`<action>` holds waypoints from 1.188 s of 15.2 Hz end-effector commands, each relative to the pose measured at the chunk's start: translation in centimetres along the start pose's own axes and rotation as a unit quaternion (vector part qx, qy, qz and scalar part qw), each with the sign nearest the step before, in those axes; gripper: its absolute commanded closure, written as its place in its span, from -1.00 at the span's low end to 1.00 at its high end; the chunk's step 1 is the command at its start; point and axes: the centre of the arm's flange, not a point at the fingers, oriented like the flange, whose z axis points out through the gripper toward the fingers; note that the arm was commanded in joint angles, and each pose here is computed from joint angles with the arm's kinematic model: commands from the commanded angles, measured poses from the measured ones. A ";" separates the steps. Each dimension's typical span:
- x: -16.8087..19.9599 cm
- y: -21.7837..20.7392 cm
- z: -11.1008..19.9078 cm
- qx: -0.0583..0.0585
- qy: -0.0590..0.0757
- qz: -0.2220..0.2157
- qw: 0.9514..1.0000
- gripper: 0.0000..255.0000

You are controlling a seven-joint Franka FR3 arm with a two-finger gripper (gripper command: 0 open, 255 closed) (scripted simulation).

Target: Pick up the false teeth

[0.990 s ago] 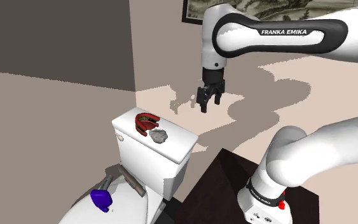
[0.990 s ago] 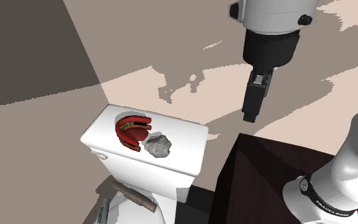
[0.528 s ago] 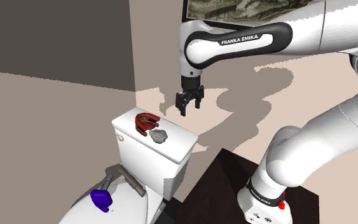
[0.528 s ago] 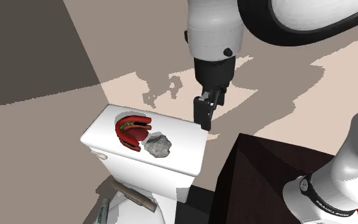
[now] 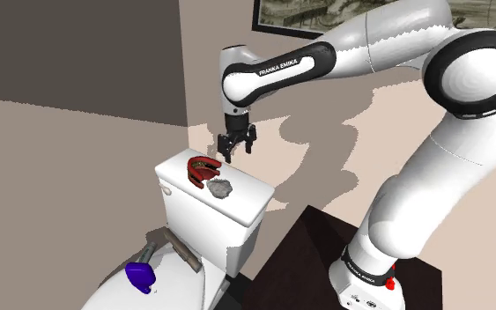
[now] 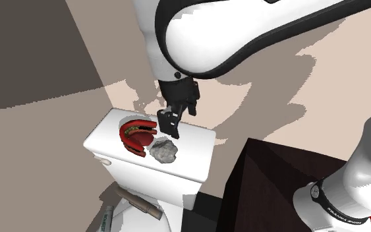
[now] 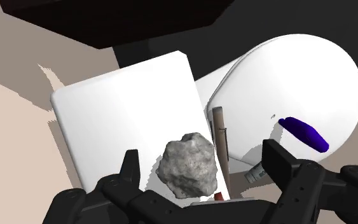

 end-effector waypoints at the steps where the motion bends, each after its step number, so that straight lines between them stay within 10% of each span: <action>1: 2.2 -0.7 1.0 0.001 0.001 0.002 1.000 -1.00; 18: 22.3 -5.9 8.9 0.008 0.008 0.016 1.000 -1.00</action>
